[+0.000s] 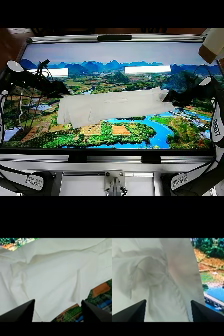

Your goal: Fold the shirts.

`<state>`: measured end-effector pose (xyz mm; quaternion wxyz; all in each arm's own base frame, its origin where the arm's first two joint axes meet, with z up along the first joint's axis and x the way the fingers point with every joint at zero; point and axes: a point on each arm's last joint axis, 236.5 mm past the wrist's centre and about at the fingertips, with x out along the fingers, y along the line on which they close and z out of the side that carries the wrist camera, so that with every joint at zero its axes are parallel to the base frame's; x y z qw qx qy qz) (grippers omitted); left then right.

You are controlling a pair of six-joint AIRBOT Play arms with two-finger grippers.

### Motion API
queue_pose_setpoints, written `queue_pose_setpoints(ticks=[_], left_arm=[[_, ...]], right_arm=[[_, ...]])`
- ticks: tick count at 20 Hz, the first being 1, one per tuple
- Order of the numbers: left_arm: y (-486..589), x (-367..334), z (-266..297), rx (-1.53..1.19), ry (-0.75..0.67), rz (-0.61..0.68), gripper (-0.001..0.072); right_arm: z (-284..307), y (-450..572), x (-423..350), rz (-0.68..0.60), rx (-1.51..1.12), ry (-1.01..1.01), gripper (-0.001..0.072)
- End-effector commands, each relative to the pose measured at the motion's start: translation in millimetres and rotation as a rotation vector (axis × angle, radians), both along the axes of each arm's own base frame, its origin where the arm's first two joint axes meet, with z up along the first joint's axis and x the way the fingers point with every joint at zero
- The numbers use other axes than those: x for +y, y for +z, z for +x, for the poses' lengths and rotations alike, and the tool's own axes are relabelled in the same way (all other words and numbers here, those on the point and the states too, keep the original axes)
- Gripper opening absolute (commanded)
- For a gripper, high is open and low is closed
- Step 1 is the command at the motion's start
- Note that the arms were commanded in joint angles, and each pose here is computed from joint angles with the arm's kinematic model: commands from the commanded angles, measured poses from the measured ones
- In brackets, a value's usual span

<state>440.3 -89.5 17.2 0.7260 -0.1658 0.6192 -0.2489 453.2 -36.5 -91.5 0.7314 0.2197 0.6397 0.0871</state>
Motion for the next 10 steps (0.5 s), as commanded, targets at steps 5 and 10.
queue_pose_setpoints(ticks=[5, 10], left_arm=[[7.8, -20.9, -5.1, -0.014, -0.045, -0.003, 0.0720], [11.4, -44.0, -2.9, -0.035, -0.063, -0.026, 0.0720]], right_arm=[[-7.1, -32.5, 53.0, 0.072, 0.073, 0.101, 0.0670], [-4.4, -9.4, 85.4, 0.060, 0.034, 0.166, 0.0047]])
